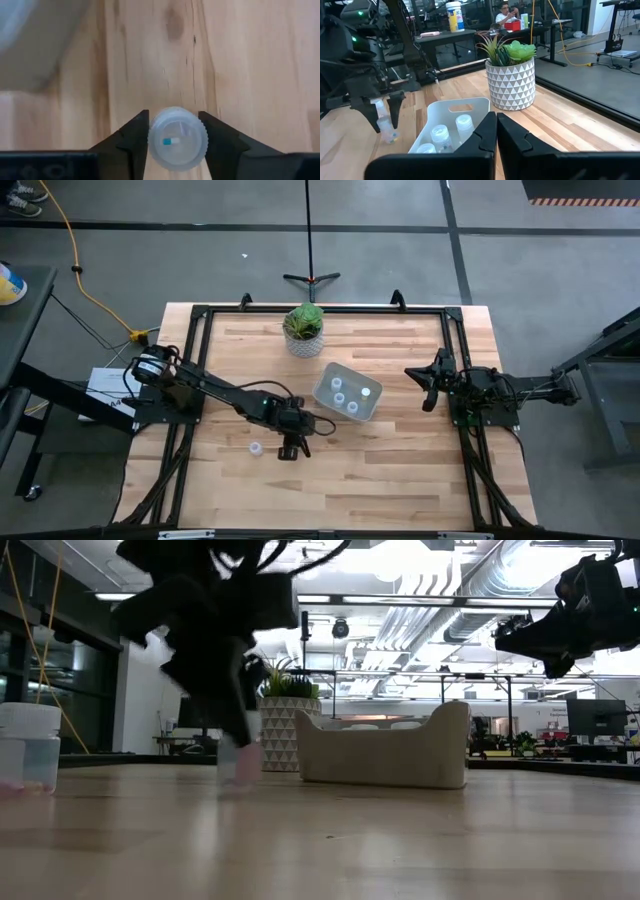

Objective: Pick and place pill bottles into a basket
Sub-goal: Put the transparent capsule bottle into the white bin

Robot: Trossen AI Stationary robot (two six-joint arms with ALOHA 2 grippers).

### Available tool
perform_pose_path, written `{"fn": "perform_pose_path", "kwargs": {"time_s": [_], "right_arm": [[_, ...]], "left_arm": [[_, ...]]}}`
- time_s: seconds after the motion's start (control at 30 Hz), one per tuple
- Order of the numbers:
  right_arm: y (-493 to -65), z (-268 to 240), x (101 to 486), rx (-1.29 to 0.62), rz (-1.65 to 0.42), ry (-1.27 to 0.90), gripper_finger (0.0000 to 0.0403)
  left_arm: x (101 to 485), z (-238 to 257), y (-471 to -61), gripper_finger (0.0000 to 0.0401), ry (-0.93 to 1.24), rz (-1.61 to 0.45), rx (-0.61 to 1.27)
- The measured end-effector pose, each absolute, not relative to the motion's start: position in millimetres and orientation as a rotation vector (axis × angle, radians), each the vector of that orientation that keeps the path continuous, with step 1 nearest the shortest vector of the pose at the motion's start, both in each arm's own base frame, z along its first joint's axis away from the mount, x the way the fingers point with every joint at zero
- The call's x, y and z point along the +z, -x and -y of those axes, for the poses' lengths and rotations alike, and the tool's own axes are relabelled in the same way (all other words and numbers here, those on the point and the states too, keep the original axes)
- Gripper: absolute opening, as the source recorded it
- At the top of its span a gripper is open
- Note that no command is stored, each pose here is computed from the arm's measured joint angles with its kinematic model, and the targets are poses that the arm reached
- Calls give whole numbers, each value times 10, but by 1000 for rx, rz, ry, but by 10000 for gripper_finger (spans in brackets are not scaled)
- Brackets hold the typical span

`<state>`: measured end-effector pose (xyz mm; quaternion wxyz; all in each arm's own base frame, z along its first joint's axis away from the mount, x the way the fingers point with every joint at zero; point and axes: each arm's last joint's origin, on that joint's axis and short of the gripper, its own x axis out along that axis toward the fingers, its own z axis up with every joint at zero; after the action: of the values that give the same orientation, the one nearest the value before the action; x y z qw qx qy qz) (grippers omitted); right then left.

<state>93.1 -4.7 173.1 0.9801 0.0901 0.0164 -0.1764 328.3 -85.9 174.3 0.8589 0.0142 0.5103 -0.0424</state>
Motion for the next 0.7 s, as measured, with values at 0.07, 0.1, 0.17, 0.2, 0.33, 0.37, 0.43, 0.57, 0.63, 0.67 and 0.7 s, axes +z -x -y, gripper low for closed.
{"fn": "perform_pose_path", "kwargs": {"time_s": [0.07, 0.1, 0.17, 0.2, 0.33, 0.37, 0.43, 0.57, 0.63, 0.67, 0.7], "right_arm": [[-931, 47, 1731, -355, -33, -181, 4], [-931, 47, 1731, -355, -33, -181, 3], [-931, 47, 1730, -355, -33, -181, 1], [-931, 47, 1730, -355, -33, -181, 1], [-931, 47, 1730, -355, -33, -186, 4], [-931, 47, 1730, -355, -33, -186, 3], [-931, 47, 1730, -355, -33, -186, 1], [-932, 46, 1731, -351, -31, -191, 4], [-933, 43, 1729, -341, -31, -207, 3], [-933, 43, 1729, -341, -30, -213, 2], [-933, 43, 1729, -340, -30, -215, 1]], "left_arm": [[1861, 832, -3365, 175, -35, -1031, -63], [1940, 807, -3416, 172, -43, -1010, -63], [2134, 723, -3533, 172, -67, -960, -59], [2243, 670, -3594, 172, -80, -928, -52], [2627, 436, -3776, 189, -94, -808, -8], [2693, 369, -3803, 196, -98, -789, 4], [2776, 239, -3837, 203, -103, -764, 29], [2771, -12, -3836, 190, -66, -783, 66], [2747, -108, -3828, 177, -35, -803, 69], [2720, -140, -3833, 173, -23, -809, 59], [2686, -164, -3830, 172, -11, -822, 47]]}}
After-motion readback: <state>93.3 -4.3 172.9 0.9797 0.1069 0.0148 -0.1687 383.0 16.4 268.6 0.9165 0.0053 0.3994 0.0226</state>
